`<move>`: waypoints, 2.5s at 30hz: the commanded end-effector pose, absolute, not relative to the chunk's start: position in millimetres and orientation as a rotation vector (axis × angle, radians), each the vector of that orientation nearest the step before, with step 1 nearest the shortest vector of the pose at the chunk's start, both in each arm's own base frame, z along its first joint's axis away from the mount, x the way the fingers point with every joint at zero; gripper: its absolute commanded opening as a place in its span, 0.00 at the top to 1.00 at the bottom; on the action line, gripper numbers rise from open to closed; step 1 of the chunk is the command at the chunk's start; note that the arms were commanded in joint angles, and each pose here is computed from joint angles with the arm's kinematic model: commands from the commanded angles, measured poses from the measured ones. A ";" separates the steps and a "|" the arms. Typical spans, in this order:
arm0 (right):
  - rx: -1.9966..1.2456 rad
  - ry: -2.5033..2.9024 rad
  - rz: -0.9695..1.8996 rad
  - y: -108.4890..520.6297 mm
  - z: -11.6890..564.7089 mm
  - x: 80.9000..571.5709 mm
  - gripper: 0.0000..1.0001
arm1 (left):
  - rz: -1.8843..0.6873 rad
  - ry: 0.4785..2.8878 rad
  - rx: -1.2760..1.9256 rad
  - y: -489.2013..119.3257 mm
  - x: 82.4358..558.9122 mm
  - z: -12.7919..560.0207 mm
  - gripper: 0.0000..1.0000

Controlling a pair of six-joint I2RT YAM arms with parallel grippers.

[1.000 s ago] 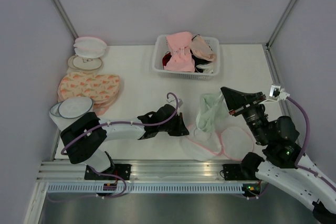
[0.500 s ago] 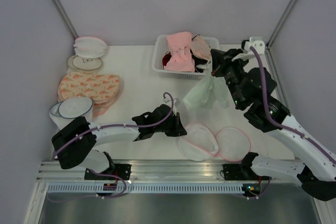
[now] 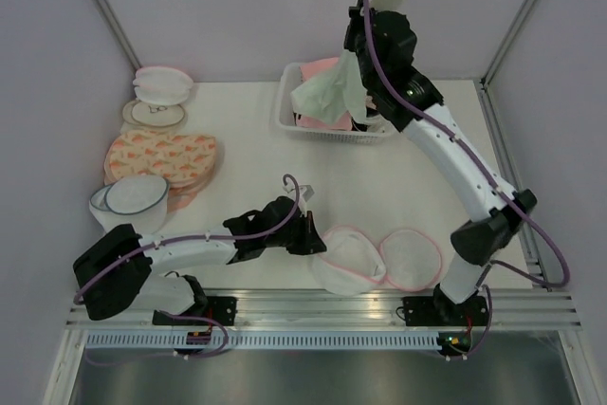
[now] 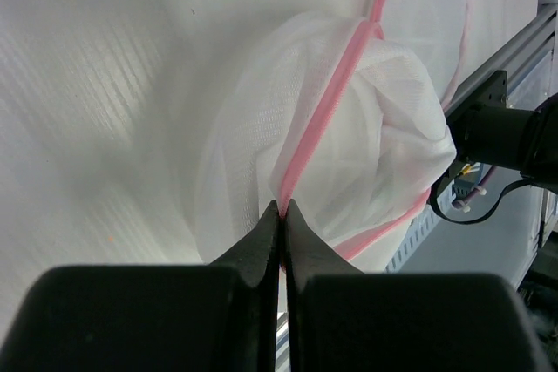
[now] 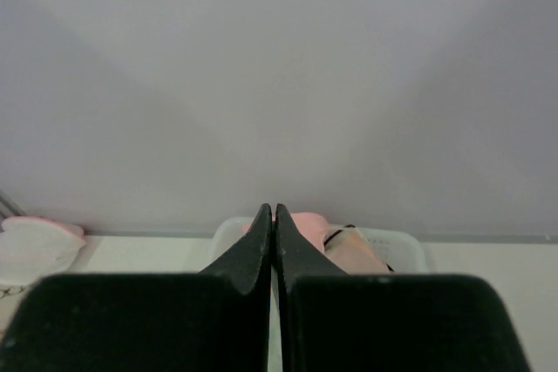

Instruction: Unzip the laundry bag and remove the bra

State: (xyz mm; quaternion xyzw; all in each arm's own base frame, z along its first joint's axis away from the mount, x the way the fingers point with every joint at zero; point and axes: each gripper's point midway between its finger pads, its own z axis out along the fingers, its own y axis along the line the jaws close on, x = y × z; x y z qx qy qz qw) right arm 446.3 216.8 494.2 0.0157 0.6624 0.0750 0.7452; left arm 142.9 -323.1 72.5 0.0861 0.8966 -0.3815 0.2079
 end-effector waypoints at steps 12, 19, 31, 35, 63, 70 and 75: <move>0.035 1.634 0.100 215.0 336.7 641.8 1.00 | -1.069 2.431 0.152 -297.1 137.0 96.0 0.98; -0.284 1.817 0.489 280.3 255.7 608.7 1.00 | -1.016 2.434 0.123 -291.1 142.0 88.9 0.98; -0.401 1.745 0.768 312.7 290.6 573.3 0.04 | -1.021 2.440 0.093 -290.2 141.6 83.9 0.98; -0.337 1.652 0.758 296.0 337.2 569.3 0.02 | -1.021 2.438 0.092 -288.9 141.1 83.6 0.98; 0.137 2.142 0.371 150.3 161.8 228.6 0.02 | -1.073 2.316 0.068 -287.4 149.3 107.4 0.98; 0.260 2.274 0.283 118.8 129.6 195.2 0.02 | -1.045 2.330 0.035 -280.6 148.7 99.4 0.98; 0.374 2.424 0.025 98.3 90.6 182.3 0.02 | -0.936 2.334 -0.045 -258.5 153.9 97.0 0.98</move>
